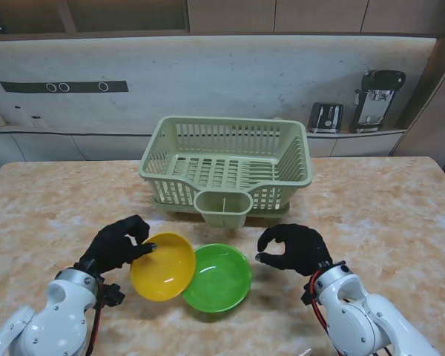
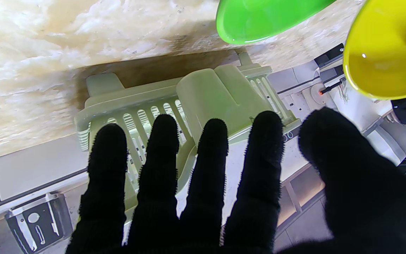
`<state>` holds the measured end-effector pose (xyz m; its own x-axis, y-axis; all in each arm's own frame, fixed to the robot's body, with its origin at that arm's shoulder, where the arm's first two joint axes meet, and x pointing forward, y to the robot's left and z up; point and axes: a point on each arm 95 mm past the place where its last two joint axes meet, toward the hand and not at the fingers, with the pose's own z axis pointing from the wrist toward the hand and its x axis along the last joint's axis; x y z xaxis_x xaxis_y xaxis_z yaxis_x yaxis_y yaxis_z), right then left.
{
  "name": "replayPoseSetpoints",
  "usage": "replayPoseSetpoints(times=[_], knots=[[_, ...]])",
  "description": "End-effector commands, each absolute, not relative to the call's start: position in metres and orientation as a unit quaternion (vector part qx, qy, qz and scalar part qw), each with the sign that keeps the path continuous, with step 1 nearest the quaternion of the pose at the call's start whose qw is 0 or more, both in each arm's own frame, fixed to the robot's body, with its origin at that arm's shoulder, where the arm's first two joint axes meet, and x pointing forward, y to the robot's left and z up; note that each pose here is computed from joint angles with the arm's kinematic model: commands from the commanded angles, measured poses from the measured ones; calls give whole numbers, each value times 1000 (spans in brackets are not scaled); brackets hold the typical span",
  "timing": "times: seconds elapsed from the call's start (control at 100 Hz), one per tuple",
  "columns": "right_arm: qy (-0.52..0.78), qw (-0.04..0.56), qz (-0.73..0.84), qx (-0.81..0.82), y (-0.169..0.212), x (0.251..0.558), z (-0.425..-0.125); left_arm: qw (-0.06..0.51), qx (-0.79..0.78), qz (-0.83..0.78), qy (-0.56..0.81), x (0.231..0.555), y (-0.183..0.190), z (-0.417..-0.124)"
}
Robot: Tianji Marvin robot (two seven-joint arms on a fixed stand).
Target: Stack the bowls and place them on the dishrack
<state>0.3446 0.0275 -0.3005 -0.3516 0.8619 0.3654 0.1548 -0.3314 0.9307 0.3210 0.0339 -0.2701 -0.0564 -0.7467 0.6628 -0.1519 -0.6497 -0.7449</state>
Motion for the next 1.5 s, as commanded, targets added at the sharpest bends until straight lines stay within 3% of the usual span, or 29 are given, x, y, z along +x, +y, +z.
replayPoseSetpoints(times=[0.0,0.29,0.68,1.49], knots=[[513,266,642,503,30,341,-305,220,-643,-643,353,322,21,-269],[512,267,643,504,28,341,-305,150,-667,-653,325,327,-9,-279],[508,271,644,504,25,341,-305,108,-689,-640,322,341,-37,-298],[507,271,645,504,24,341,-305,113,-713,-599,347,364,-55,-326]])
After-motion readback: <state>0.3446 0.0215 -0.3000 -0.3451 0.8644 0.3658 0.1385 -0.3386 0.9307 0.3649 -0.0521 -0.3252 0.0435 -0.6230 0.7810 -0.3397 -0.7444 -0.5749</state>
